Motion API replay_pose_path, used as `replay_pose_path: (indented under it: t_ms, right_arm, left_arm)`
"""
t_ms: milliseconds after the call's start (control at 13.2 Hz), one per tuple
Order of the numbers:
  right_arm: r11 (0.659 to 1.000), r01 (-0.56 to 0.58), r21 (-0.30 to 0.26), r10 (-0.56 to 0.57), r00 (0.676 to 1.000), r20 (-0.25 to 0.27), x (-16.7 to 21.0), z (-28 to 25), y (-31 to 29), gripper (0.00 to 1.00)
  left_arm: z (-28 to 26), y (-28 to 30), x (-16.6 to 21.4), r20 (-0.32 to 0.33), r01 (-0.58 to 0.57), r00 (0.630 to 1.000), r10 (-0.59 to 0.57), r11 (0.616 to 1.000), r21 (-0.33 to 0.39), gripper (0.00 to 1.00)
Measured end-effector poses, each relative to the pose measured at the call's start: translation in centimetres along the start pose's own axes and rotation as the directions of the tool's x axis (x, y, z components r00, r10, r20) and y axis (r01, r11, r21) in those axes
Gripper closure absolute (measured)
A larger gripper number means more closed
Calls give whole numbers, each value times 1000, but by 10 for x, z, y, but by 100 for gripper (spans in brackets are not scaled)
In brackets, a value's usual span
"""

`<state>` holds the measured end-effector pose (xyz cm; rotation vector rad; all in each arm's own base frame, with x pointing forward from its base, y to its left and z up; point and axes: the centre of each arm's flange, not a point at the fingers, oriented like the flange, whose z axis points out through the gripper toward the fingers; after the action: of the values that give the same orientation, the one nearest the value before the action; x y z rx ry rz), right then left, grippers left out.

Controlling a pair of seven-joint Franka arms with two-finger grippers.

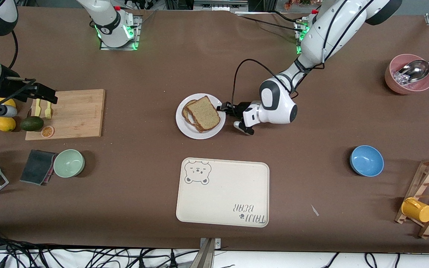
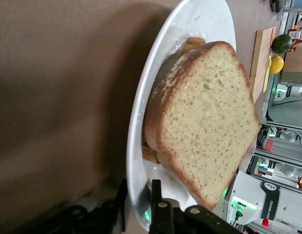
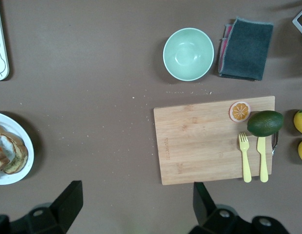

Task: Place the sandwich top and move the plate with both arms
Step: 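Grasp the white plate rim with the left gripper, then slide the plate with the left gripper onto the cream tray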

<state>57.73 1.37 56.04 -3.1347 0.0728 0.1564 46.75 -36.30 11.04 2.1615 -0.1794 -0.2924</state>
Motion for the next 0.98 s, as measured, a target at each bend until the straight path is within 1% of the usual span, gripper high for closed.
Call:
replay_pose_path:
  t_ms: [75, 226, 679, 981]
  right_arm:
    - [1000, 3, 0, -3, 1000, -1, 0, 0, -2, 0]
    - [1000, 6, 0, -6, 1000, -1, 0, 0, -3, 0]
    - [1000, 9, -1, -9, 1000, -1, 0, 0, -5, 0]
    - [1000, 15, -1, -15, 1000, -2, -1, -1, -8, 0]
  left_arm:
    - [0, 0, 0, -1, 0, 1000, 0, 1000, 0, 81]
    - [-2, 5, 3, -2, -3, 1000, 3, 1000, -17, 94]
    - [-5, 4, 6, -9, 2, 1000, -2, 1000, -23, 94]
    - [-23, -7, 12, -9, 41, 999, -42, 996, -80, 95]
